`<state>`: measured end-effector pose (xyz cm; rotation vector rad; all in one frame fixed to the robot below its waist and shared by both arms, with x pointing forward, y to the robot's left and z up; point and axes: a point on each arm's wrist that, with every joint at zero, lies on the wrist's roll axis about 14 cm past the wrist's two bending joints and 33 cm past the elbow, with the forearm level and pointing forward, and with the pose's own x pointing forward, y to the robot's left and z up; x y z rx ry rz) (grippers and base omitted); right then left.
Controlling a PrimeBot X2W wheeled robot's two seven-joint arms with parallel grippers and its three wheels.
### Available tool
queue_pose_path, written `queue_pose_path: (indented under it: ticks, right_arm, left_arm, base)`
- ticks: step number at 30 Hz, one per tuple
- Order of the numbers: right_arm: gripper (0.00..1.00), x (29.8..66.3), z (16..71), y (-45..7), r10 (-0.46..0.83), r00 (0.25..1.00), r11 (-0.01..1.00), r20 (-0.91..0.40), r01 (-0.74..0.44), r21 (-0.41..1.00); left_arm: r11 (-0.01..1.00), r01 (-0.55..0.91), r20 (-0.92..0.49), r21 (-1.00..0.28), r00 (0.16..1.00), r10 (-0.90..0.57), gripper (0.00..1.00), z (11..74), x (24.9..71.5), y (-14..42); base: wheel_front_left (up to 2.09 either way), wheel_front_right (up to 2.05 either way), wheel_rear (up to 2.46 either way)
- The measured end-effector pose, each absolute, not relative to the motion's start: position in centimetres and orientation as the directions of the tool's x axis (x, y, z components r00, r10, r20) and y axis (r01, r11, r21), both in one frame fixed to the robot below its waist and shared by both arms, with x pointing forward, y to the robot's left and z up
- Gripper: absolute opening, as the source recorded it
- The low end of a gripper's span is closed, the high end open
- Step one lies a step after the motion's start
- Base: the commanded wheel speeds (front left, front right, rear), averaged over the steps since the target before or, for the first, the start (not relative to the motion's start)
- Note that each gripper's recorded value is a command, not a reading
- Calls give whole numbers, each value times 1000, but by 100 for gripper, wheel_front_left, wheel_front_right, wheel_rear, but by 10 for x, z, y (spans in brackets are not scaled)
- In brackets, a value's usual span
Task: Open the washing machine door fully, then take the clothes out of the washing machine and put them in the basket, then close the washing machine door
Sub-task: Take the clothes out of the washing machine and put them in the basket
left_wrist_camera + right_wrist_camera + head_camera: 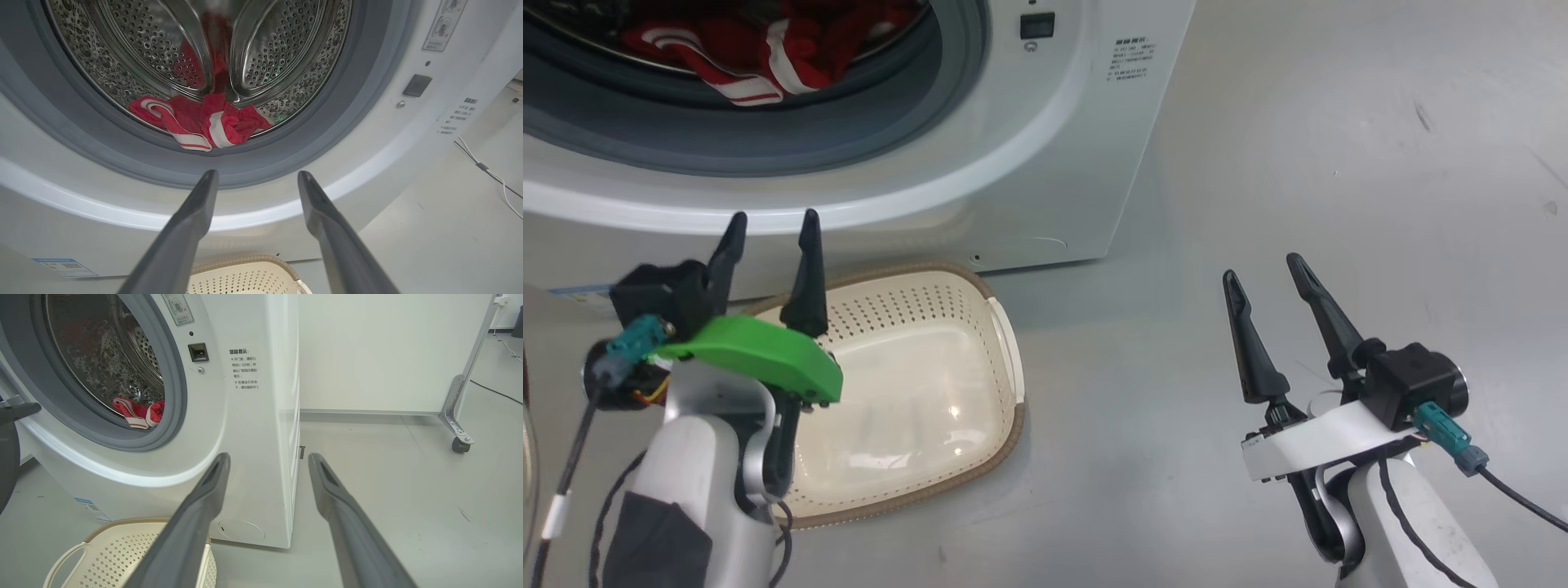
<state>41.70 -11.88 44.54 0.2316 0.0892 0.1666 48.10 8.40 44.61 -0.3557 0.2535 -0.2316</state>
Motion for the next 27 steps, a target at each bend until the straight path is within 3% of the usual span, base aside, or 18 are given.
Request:
queue_pose_path:
  ticks: [16,27]
  right_arm:
    - [100,457,414,-119,188,977,950,-104,-154,271]
    - [100,462,398,-126,185,972,947,-142,-138,290]
  left_arm:
    - [920,181,-268,-347,921,-283,100,413,593,85]
    - [921,213,-288,-327,905,-312,100,401,658,76]
  base:
    - [0,0,0]
    - [0,0,0]
